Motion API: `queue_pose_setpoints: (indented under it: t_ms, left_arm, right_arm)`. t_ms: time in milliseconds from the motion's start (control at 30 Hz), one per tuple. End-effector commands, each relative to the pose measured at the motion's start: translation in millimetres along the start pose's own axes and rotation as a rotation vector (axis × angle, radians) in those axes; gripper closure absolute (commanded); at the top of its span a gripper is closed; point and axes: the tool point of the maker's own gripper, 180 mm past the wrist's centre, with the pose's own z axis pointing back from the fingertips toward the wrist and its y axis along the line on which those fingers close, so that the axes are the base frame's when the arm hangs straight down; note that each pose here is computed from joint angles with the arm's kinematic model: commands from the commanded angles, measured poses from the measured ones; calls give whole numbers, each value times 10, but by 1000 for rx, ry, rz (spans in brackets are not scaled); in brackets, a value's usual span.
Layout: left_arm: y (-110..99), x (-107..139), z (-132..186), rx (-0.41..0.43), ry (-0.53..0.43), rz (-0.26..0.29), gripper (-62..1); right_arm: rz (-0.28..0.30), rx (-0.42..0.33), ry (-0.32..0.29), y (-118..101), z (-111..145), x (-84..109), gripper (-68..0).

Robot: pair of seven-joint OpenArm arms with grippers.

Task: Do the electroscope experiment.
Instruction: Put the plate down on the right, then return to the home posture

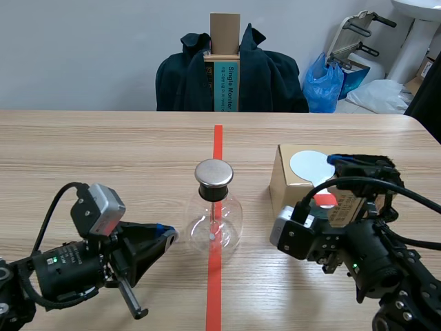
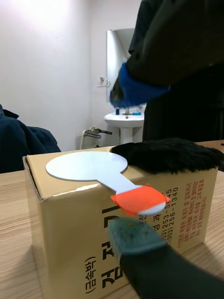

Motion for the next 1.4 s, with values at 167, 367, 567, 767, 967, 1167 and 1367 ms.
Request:
queue_pose_setpoints:
  t_ms: [167,367,567,767,967,1167,1367]
  left_arm:
    - [-124,412,418,14,-82,-38,-27]
    - [-384,680,746,3,-79,-65,-28]
    - [-491,892,930,21,-87,-82,-344]
    - [-437,902,962,57,-81,-84,-623]
    - [-432,869,952,65,-66,-77,-623]
    - [-425,869,953,69,-65,-80,-623]
    - [-420,875,950,69,-67,-82,-623]
  right_arm:
    - [-92,-63,43,-182,-11,-91,-679]
    - [-189,-118,114,-450,170,-153,-679]
    - [-318,-126,94,-817,411,-56,-679]
    - [-512,-55,92,-896,580,36,-679]
    - [-487,-22,105,-836,648,-31,-679]
    - [-561,121,52,-765,707,74,-679]
    - [-585,367,-111,-683,819,458,-679]
